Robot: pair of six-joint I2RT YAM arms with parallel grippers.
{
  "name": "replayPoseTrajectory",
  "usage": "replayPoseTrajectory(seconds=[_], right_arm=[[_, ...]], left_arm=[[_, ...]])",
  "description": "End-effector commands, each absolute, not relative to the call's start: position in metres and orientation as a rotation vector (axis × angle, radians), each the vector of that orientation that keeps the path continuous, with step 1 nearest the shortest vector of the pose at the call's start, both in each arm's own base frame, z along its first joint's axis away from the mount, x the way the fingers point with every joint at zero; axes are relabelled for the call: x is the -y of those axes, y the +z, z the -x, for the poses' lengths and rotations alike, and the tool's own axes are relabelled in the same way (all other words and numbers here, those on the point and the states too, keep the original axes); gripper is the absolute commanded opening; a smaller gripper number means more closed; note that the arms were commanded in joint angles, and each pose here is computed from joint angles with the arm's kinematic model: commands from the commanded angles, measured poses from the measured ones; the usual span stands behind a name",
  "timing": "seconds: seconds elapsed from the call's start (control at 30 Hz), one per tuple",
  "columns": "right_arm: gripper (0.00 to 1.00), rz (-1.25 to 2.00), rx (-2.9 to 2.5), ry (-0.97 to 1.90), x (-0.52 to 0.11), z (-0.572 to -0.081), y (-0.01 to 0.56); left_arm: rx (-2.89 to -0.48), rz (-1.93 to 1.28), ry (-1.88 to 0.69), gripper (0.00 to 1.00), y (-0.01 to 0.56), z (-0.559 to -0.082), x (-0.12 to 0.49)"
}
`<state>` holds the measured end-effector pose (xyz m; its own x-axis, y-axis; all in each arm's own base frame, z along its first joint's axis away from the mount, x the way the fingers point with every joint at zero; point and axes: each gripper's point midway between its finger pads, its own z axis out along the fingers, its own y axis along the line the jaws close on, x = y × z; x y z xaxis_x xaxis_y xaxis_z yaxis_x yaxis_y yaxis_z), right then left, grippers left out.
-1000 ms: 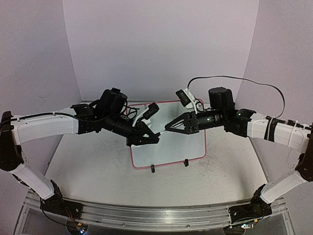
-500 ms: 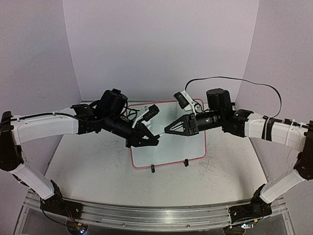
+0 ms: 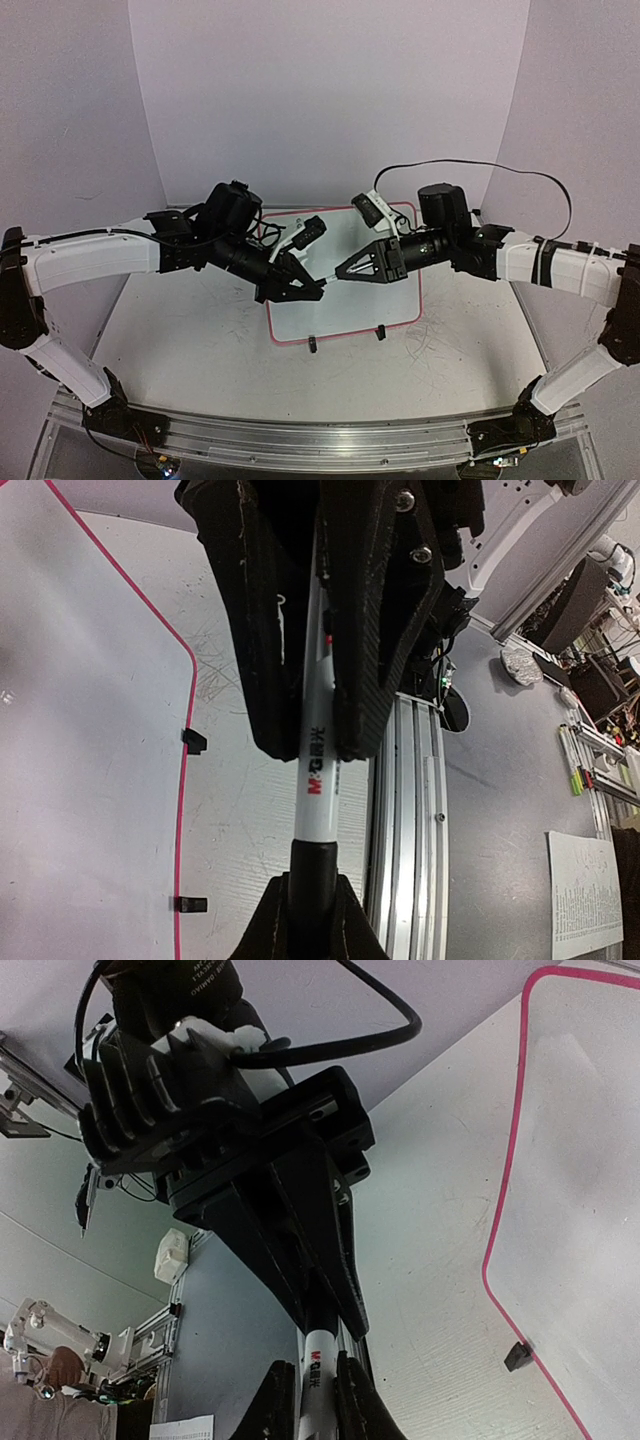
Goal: Write a sentence on the whiteboard
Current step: Pass from the left arm to the right
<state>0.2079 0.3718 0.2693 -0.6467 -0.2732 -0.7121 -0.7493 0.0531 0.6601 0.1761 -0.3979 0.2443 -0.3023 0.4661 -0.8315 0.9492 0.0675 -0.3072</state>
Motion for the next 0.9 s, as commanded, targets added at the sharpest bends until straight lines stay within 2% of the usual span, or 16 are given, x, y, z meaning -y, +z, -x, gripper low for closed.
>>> replayPoseTrajectory(seconds=[0.0, 0.23, 0.53, 0.57, 0.7, 0.87], right_arm=[[0.16, 1.121, -1.890, 1.678, -0.375, -0.193, 0.276], [0.01, 1.134, -1.907, 1.677, -0.375, -0.192, 0.271], [0.00, 1.118, -1.905, 1.657, -0.375, -0.195, 0.275], [0.00, 1.112, -1.907, 1.649, -0.375, -0.196, 0.274], [0.00, 1.095, -1.918, 1.624, -0.375, -0.200, 0.272], [0.00, 1.083, -1.922, 1.607, -0.375, -0.202, 0.271]], left_arm=[[-1.743, -1.401, -1.160, 0.00, 0.270, -0.184, 0.403], [-1.748, -1.422, -1.164, 0.00, 0.268, -0.182, 0.403], [-1.754, -1.424, -1.160, 0.01, 0.266, -0.183, 0.403], [-1.758, -1.415, -1.147, 0.03, 0.267, -0.185, 0.402], [-1.761, -1.381, -1.096, 0.33, 0.272, -0.190, 0.398], [-1.753, -1.388, -1.092, 0.41, 0.272, -0.188, 0.395]])
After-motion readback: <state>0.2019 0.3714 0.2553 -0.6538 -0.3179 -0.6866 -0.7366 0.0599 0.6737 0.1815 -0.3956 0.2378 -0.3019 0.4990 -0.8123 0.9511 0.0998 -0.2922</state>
